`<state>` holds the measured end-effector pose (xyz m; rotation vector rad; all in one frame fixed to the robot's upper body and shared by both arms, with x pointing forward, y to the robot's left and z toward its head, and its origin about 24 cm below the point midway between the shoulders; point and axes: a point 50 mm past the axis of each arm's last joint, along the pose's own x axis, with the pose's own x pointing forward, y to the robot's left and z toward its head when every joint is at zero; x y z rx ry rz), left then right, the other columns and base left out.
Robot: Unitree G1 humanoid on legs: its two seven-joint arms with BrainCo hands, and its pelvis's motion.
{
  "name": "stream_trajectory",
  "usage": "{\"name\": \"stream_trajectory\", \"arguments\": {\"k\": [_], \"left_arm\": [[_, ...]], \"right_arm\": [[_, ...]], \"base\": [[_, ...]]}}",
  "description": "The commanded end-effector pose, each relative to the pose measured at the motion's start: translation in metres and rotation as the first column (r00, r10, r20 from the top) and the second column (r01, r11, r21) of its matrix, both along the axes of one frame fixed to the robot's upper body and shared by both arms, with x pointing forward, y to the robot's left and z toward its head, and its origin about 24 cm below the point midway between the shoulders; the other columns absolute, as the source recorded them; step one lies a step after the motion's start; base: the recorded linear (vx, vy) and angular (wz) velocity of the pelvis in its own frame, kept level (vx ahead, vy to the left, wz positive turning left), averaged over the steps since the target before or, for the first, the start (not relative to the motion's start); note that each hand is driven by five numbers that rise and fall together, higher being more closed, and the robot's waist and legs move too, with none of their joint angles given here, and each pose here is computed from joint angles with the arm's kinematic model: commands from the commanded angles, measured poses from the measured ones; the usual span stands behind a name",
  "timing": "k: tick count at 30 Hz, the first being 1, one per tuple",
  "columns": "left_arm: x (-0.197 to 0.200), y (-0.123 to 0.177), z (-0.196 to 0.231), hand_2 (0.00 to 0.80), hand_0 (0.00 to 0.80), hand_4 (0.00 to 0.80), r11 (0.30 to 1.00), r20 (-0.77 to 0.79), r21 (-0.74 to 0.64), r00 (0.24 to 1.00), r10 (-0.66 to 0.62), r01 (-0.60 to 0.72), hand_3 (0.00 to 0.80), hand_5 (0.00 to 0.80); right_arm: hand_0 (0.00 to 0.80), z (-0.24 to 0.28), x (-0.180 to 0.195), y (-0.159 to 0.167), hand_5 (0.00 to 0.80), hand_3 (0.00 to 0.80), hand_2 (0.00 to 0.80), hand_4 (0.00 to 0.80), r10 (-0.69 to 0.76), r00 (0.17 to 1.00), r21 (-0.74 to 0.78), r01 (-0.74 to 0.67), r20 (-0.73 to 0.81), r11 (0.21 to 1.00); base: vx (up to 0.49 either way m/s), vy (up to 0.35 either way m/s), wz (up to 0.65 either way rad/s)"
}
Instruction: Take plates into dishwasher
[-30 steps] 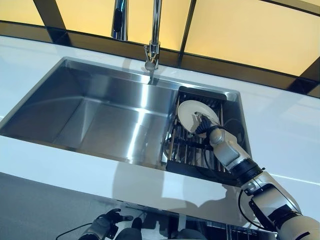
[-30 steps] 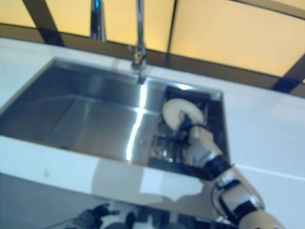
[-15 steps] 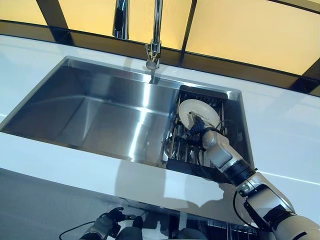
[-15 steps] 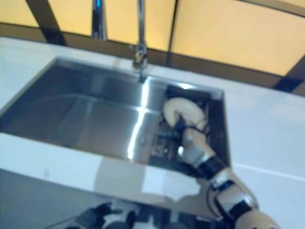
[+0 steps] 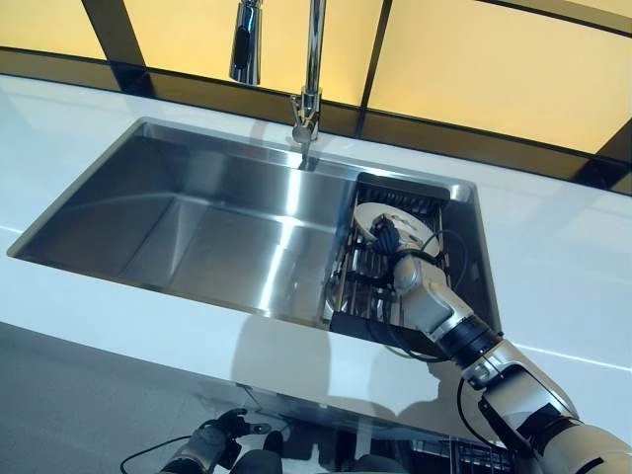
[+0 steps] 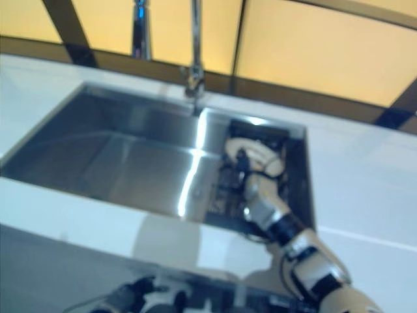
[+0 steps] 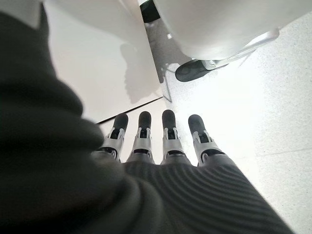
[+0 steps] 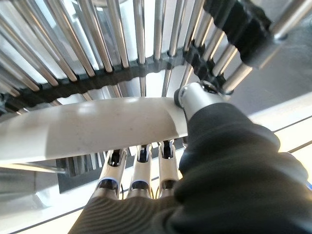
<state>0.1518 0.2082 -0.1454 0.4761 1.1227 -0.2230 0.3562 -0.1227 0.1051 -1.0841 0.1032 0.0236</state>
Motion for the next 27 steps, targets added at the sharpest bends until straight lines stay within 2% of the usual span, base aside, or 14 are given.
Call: {"name": "stream_trajectory", "arguments": {"k": [1, 2, 9, 13, 19, 22, 27], "left_arm": [[0.016, -0.010, 0.004, 0.000, 0.000, 0.000, 0.997, 0.023, 0.022, 0.997, -0.078, 0.077, 0.000, 0.000], [0.015, -0.011, 0.003, 0.000, 0.000, 0.000, 0.997, 0.023, 0.023, 0.997, -0.077, 0.077, 0.000, 0.000], [0.017, -0.011, 0.004, 0.000, 0.000, 0.000, 0.997, 0.027, 0.023, 0.997, -0.076, 0.076, 0.000, 0.000], [0.017, -0.009, 0.004, 0.000, 0.000, 0.000, 0.997, 0.028, 0.025, 0.997, -0.070, 0.069, 0.000, 0.000], [0.012, -0.003, 0.004, 0.000, 0.000, 0.000, 0.997, 0.018, 0.036, 0.998, -0.063, 0.062, 0.000, 0.000], [0.007, -0.001, 0.002, 0.000, 0.000, 0.000, 0.997, 0.004, 0.040, 0.998, -0.063, 0.062, 0.000, 0.000], [0.000, 0.001, -0.001, 0.000, 0.000, 0.000, 0.998, -0.004, 0.036, 0.999, -0.049, 0.049, 0.000, 0.000]], "right_arm": [[0.762, 0.018, 0.009, -0.001, 0.762, 0.762, 0.762, 0.762, 0.015, 0.998, -0.051, -0.011, 0.064, 0.999], [0.800, 0.017, 0.008, -0.002, 0.800, 0.800, 0.800, 0.800, 0.015, 0.998, -0.050, -0.012, 0.064, 0.999], [0.800, 0.023, 0.009, -0.008, 0.800, 0.800, 0.800, 0.800, -0.018, 0.995, -0.043, 0.022, 0.096, 0.999], [0.800, 0.027, 0.011, -0.017, 0.800, 0.800, 0.800, 0.800, -0.062, 0.991, 0.015, 0.060, 0.116, 0.998], [0.800, 0.038, 0.011, -0.024, 0.800, 0.800, 0.800, 0.800, -0.117, 0.984, 0.292, 0.074, 0.133, 0.953], [0.800, 0.040, 0.008, -0.026, 0.800, 0.800, 0.800, 0.800, -0.117, 0.984, 0.447, 0.044, 0.137, 0.893], [0.800, 0.044, 0.002, -0.023, 0.800, 0.800, 0.800, 0.800, -0.097, 0.980, 0.584, -0.024, 0.174, 0.811]], "base": [[0.000, 0.000, 0.00], [0.000, 0.000, 0.00], [0.000, 0.000, 0.00], [0.000, 0.000, 0.00], [0.000, 0.000, 0.00], [0.011, 0.003, -0.01], [0.031, 0.012, -0.05]]}}
